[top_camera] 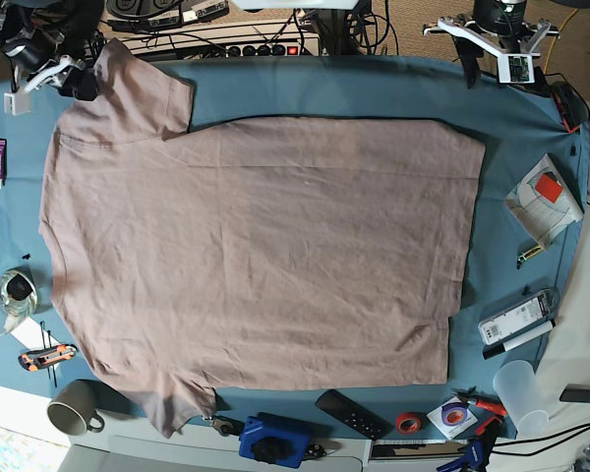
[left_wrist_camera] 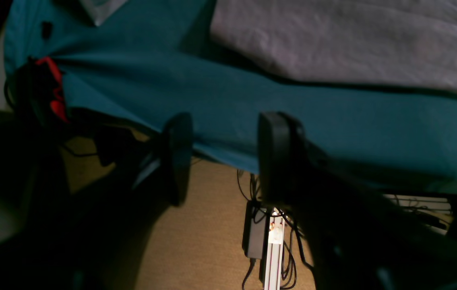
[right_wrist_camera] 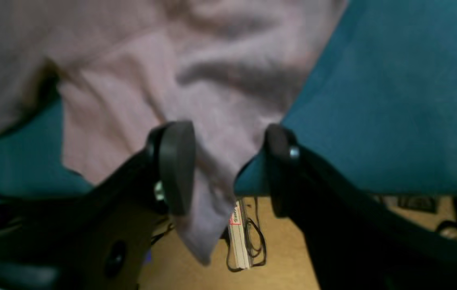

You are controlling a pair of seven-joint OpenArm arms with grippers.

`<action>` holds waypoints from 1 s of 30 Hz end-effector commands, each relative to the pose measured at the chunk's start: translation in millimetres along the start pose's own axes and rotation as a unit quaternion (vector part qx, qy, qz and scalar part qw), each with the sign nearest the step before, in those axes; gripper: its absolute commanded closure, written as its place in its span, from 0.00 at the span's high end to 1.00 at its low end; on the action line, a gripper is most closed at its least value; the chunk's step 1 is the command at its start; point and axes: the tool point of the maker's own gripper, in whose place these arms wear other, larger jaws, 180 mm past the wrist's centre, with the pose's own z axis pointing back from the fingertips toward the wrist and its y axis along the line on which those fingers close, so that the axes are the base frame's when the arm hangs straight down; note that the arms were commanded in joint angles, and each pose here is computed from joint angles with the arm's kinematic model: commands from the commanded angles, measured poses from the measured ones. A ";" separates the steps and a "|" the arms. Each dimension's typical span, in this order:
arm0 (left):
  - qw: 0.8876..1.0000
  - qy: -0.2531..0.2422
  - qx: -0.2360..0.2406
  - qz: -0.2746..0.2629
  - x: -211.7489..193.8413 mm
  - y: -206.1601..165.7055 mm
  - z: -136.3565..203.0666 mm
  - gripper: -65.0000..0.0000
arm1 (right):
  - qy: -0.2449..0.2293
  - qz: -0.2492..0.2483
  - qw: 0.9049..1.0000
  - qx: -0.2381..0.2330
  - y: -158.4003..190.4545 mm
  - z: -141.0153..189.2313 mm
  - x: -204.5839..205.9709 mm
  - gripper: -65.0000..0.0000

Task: Fold the T-shirt properly
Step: 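Grasp the shirt's shoulder edges with the left and right grippers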

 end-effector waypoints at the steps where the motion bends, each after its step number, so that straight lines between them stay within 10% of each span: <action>1: 1.000 -0.013 0.000 -0.003 6.8 0.1 3.4 0.41 | 0.021 0.003 1.000 -0.015 -8.0 4.3 -5.6 0.44; 30: 0.994 -0.100 -0.017 0.047 57.5 -6.4 -62.5 0.41 | 0.050 -0.042 0.995 0.074 36.3 -16.2 -42.3 0.44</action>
